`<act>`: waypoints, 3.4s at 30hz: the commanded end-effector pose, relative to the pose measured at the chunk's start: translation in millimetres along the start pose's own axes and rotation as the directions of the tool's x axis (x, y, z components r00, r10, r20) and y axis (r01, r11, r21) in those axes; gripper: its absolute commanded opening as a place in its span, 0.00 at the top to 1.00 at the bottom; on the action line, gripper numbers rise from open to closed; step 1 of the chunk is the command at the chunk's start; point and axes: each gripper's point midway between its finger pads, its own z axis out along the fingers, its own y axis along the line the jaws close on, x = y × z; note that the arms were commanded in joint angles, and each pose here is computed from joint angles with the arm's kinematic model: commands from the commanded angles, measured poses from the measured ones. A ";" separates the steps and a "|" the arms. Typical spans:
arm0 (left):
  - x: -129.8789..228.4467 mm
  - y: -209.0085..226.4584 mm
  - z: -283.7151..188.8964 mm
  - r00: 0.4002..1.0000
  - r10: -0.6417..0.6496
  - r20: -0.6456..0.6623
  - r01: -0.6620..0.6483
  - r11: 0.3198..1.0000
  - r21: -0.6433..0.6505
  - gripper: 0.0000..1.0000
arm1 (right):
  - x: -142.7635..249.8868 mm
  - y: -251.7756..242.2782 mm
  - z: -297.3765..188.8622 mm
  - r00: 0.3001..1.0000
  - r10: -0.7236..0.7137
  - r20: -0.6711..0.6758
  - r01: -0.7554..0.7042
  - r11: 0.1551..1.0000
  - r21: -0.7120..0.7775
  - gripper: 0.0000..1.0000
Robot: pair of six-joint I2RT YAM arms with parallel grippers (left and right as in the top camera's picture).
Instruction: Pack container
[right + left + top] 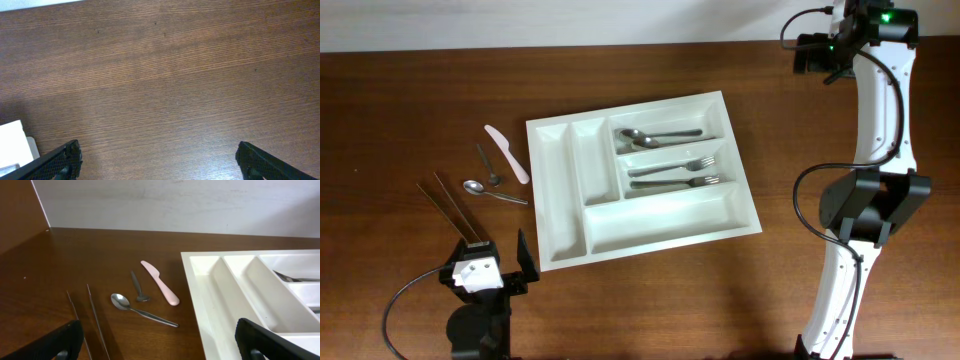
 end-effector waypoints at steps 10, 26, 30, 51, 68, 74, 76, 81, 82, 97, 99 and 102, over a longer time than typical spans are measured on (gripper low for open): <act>0.3 -0.5 0.1 1.000 0.014 0.006 -0.014 1.000 0.006 0.01 | -6.7 -1.9 -6.8 1.000 0.008 0.028 -0.008 1.000 0.015 0.01; 0.3 -0.5 0.1 1.000 0.013 0.006 -0.013 1.000 0.006 0.01 | -8.3 -1.9 -6.9 0.999 0.008 0.034 -0.009 1.000 0.015 0.01; 0.3 -0.5 0.1 1.000 0.013 0.006 -0.013 1.000 0.006 0.01 | -8.1 -1.9 -6.9 0.999 0.008 0.033 -0.009 1.000 0.015 0.01; 0.3 -0.5 0.1 1.000 0.014 0.006 -0.014 1.000 0.006 0.01 | -8.3 -1.8 -6.9 0.999 0.008 0.034 -0.009 1.000 0.014 0.01; -30.2 0.4 -2.0 0.991 -0.036 0.130 0.036 0.999 0.005 0.01 | -8.3 -1.8 -6.9 0.999 0.008 0.034 -0.009 1.000 0.014 0.01; -85.0 12.2 -17.5 0.967 -0.048 0.250 0.063 0.997 -0.051 0.01 | -8.3 -1.8 -6.9 0.999 0.008 0.034 -0.009 1.000 0.014 0.01; -90.3 16.0 -18.1 0.981 -0.042 0.191 0.058 0.995 -0.078 0.01 | -8.3 -1.8 -6.9 0.999 0.008 0.034 -0.009 1.000 0.014 0.01; -111.3 19.3 -7.9 1.000 -0.031 0.004 0.032 0.993 -0.115 0.01 | -8.3 -1.8 -6.9 0.999 0.008 0.034 -0.009 1.000 0.014 0.01; -116.7 19.3 -3.9 0.999 -0.041 -0.033 0.037 0.992 -0.118 0.01 | -8.3 -1.8 -6.9 0.999 0.008 0.034 -0.009 1.000 0.014 0.01; -157.5 -121.1 32.2 0.909 -0.004 -0.418 0.277 0.755 0.594 0.01 | -8.3 -1.8 -6.9 0.999 0.008 0.034 -0.009 1.000 0.014 0.01; -151.9 -131.2 28.7 0.891 0.003 -0.455 0.321 0.704 0.633 0.01 | -8.3 -1.8 -6.9 0.999 0.008 0.034 -0.009 1.000 0.014 0.01; -146.0 -140.3 28.6 0.872 0.010 -0.490 0.364 0.656 0.662 0.01 | -8.3 -1.8 -6.9 0.999 0.008 0.034 -0.009 1.000 0.014 0.01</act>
